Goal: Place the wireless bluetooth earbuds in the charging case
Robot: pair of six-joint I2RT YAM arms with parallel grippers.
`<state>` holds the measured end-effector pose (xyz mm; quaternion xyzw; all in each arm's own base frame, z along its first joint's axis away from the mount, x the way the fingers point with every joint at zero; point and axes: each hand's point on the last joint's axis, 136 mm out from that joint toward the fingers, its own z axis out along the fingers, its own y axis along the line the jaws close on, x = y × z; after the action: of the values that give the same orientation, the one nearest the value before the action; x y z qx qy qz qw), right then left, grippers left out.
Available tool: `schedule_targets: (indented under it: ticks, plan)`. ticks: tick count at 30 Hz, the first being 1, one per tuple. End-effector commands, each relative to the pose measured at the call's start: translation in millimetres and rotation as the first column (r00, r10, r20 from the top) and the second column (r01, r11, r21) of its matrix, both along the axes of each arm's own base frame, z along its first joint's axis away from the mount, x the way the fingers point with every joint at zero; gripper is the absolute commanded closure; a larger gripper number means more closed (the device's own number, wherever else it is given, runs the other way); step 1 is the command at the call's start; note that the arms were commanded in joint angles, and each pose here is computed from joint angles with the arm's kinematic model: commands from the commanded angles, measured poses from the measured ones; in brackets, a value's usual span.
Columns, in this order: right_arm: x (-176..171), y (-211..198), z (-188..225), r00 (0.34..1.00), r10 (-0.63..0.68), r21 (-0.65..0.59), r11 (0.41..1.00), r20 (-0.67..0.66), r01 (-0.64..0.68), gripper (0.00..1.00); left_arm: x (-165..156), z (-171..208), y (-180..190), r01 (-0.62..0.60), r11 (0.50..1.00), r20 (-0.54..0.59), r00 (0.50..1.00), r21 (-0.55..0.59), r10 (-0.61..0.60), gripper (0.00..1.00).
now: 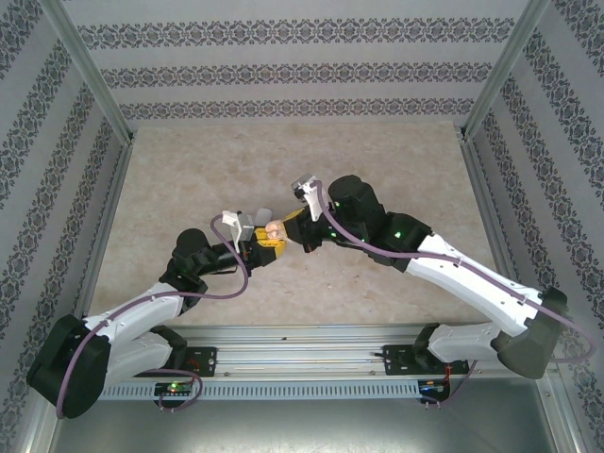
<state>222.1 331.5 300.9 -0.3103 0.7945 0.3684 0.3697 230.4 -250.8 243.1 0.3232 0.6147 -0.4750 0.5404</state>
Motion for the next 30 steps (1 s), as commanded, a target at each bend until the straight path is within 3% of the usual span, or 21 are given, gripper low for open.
schedule_targets:
  ticks: [1, 10, 15, 19, 23, 28, 30]
  plan:
    - [-2.3, 7.4, 6.3, 0.999, 0.04, 0.01, 0.999, 0.026, -0.041, 0.87, -6.0, 30.3, -3.8, 0.04, 0.998, 0.082, 0.996, -0.052, -0.036, 0.92]
    - [9.3, -1.2, -1.8, 1.0, -0.007, -0.007, 1.0, 0.011, 0.007, 0.87, -8.3, 28.8, -2.1, 0.037, 0.998, 0.08, 0.996, -0.049, -0.033, 0.92]
    - [23.1, -22.3, -9.3, 0.993, -0.111, -0.029, 0.994, -0.048, 0.109, 0.87, -5.9, 22.1, 0.3, 0.01, 0.999, 0.073, 0.997, -0.034, -0.007, 0.92]
    - [27.0, -50.3, -25.5, 0.965, -0.232, -0.078, 0.972, -0.121, 0.224, 0.81, -4.7, 15.8, 2.2, -0.01, 1.0, 0.07, 0.997, -0.013, 0.011, 0.92]
    - [16.7, -80.5, -65.9, 0.914, -0.343, -0.201, 0.932, -0.216, 0.302, 0.72, -2.3, 9.4, 5.3, -0.04, 0.999, 0.068, 0.997, 0.005, 0.039, 0.92]
    - [-28.6, -96.8, -151.0, 0.867, -0.375, -0.42, 0.88, -0.329, 0.221, 0.65, -2.9, 1.8, 6.2, -0.044, 0.999, 0.055, 0.998, 0.019, 0.043, 0.92]
    - [-49.9, -101.2, -186.7, 0.82, -0.414, -0.479, 0.854, -0.395, 0.201, 0.64, -3.6, -0.7, 7.0, -0.047, 0.999, 0.051, 0.998, 0.022, 0.046, 0.92]
